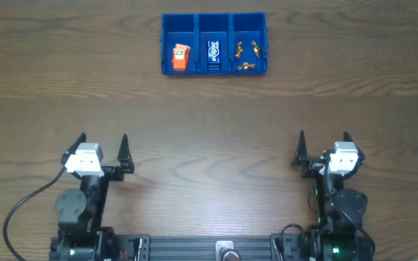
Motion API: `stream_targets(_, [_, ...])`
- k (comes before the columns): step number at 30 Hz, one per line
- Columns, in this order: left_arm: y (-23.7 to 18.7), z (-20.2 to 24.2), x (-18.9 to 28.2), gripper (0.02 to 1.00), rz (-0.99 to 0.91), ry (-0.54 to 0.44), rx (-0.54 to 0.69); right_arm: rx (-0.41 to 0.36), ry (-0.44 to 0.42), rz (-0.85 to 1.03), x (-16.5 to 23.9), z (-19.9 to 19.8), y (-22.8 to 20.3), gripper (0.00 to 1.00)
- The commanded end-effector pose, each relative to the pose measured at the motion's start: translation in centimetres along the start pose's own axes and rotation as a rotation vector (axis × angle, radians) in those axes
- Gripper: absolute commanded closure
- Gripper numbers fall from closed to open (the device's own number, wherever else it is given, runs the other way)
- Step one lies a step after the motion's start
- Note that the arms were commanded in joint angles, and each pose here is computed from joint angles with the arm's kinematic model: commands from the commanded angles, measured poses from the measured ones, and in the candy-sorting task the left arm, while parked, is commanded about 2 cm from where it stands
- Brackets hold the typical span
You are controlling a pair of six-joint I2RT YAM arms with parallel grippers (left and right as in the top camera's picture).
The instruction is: Sort Candies Into Trays
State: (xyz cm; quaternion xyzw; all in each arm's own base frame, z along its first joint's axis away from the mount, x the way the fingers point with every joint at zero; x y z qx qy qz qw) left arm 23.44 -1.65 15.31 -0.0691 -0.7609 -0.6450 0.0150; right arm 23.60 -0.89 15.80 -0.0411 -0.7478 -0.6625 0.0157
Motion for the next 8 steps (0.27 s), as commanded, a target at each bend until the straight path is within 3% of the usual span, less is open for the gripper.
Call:
stream_targets(1, [-1.57,0.07,-0.09,0.023,0.050,-0.006,-0.011,0.015,0.008,-0.001,0.03,0.11,-0.07,0.003])
stream_targets(8, [-1.57,0.08,-0.09,0.020,0.049,-0.006,-0.011,0.015,0.008,-0.001,0.03,0.11,-0.08,0.001])
Point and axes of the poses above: each gripper's point midway between its finger pads, its own x axis back along the fingers, its own z axis along the line the jaws close on, y = z × x, the point moved 1 cm from there along x, back along the fingers, and after that the axes turned 6 degrees about x, right-handed, at the moved point
